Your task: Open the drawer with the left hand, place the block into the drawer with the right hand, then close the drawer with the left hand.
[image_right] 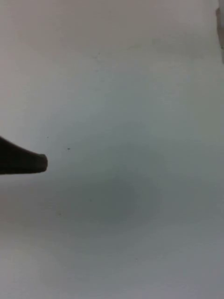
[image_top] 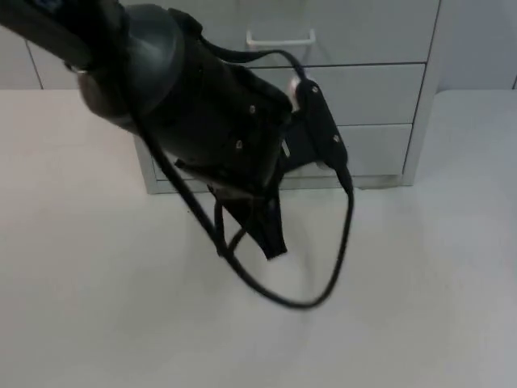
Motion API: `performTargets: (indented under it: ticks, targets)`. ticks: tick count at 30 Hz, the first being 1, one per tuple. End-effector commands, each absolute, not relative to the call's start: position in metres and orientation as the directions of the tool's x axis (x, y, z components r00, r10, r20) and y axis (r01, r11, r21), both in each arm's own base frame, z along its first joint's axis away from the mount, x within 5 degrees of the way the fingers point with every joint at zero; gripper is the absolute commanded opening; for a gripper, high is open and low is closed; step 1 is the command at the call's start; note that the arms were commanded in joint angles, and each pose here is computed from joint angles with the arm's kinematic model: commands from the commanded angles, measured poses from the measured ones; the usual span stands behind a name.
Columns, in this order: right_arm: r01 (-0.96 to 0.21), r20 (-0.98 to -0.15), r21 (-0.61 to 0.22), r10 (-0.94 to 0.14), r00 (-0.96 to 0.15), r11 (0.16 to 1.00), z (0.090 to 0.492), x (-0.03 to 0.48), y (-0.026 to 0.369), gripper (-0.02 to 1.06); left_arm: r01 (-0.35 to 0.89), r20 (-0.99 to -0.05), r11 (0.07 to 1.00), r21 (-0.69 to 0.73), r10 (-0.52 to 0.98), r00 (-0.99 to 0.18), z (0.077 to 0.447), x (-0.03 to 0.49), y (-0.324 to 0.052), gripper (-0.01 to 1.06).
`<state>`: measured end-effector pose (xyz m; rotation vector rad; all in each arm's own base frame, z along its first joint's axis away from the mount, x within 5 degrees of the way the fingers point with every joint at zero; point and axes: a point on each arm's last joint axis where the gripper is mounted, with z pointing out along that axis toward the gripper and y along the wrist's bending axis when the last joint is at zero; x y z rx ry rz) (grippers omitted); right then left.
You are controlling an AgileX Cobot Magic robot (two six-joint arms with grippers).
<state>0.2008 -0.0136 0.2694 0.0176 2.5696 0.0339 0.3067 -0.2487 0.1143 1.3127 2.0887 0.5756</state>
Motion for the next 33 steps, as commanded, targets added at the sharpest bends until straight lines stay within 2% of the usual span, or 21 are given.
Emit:
performTargets:
  ticks: [1, 5, 8, 10, 13, 17, 24, 27, 33]
  targets:
    - [0.009, -0.550, 0.023, 0.020, -0.835, 1.000, 0.270, 0.200, -0.014, 0.71, 0.697, -0.258, 0.433, 0.571, 0.901, -0.349, 0.125, 0.283, -0.252, 0.00]
    - [0.009, -0.550, 0.023, 0.020, -0.835, 1.000, 0.270, 0.200, -0.014, 0.71, 0.733, -0.280, 0.462, 0.499, 0.887, -0.368, 0.141, 0.259, -0.255, 0.00]
    - [0.009, -0.550, 0.023, 0.020, -0.835, 1.000, 0.270, 0.200, -0.014, 0.71, 0.771, -0.336, 0.529, 0.355, 0.842, -0.423, 0.170, 0.238, -0.253, 0.00]
    - [0.009, -0.550, 0.023, 0.020, -0.835, 1.000, 0.270, 0.200, -0.014, 0.71, 0.787, -0.351, 0.524, 0.326, 0.840, -0.414, 0.180, 0.234, -0.253, 0.00]
    - [0.010, -0.550, 0.024, 0.021, -0.835, 1.000, 0.270, 0.200, -0.014, 0.71, 0.798, -0.408, 0.559, 0.223, 0.797, -0.445, 0.204, 0.229, -0.245, 0.00]
    - [0.010, -0.550, 0.026, 0.023, -0.835, 1.000, 0.270, 0.200, -0.014, 0.71, 0.784, -0.445, 0.602, 0.151, 0.750, -0.490, 0.221, 0.231, -0.232, 0.00]
    - [0.011, -0.551, 0.030, 0.026, -0.834, 0.999, 0.270, 0.200, -0.014, 0.71, 0.672, -0.464, 0.738, 0.068, 0.619, -0.634, 0.246, 0.249, -0.186, 0.00]
    - [0.011, -0.551, 0.030, 0.026, -0.834, 0.999, 0.270, 0.200, -0.014, 0.71, 0.641, -0.469, 0.766, 0.049, 0.584, -0.663, 0.251, 0.252, -0.174, 0.00]
    - [0.011, -0.551, 0.030, 0.026, -0.834, 0.999, 0.270, 0.200, -0.014, 0.71, 0.493, -0.526, 0.870, 0.023, 0.430, -0.734, 0.271, 0.252, -0.121, 0.00]
